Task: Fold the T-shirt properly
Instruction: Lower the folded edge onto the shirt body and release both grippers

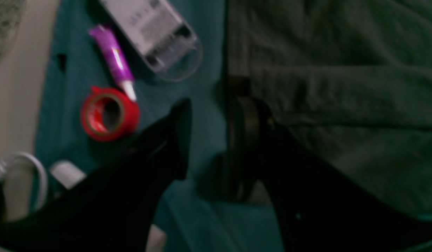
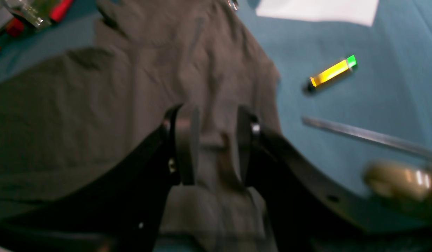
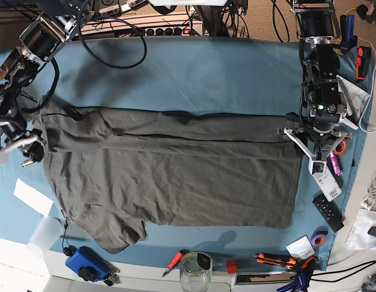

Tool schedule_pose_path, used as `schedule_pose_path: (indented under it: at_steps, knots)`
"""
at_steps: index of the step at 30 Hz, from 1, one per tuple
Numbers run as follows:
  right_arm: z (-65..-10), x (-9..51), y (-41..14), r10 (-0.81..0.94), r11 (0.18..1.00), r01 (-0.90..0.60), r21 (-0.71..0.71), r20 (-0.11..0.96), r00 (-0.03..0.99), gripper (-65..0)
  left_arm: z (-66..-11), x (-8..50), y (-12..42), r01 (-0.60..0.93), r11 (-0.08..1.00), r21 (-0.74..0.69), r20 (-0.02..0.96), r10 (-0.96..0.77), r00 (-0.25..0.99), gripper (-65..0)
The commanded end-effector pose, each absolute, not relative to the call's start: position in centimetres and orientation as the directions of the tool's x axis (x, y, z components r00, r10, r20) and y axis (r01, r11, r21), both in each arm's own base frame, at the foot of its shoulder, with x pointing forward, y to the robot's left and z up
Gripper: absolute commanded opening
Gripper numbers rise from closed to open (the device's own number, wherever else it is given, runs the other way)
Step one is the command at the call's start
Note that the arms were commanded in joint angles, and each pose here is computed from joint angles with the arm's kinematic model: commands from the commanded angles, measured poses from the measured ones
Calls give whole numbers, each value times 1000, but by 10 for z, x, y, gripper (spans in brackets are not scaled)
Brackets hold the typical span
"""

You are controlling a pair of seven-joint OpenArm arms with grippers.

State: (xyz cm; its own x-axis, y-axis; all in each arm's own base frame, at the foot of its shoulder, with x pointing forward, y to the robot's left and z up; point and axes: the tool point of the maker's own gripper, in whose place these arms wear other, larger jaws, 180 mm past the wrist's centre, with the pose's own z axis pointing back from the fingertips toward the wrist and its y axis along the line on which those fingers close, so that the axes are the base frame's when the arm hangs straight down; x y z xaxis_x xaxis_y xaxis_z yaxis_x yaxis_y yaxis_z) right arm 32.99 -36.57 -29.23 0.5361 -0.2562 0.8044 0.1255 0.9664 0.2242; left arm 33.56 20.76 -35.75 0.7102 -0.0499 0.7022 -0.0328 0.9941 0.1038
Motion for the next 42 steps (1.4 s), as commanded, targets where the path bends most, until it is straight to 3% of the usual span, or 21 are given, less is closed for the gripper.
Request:
schedule_pose_path:
  at_steps: [1, 6, 19, 33, 42]
  knots:
    - [-271, 337, -373, -237, 972, 114, 207, 842, 485, -461, -345, 343, 207, -29, 995, 91, 727, -47, 685, -432]
    - [-279, 329, -374, -241, 970, 124, 207, 824, 513, -461, -353, 336, 195, 14, 1000, 24, 699, -27, 714, -432]
    - [-292, 318, -373, -241, 970, 130, 203, 795, 557, -461, -371, 310, 213, -41, 984, -175, 648, 146, 748, -432]
    - [-294, 317, -372, -241, 971, 130, 203, 788, 567, -461, -349, 314, 220, -51, 934, -353, 671, 291, 681, -432]
    - [-295, 316, -372, -241, 970, 131, 203, 782, 575, -461, -358, 305, 218, -61, 932, -358, 650, 295, 700, -432]
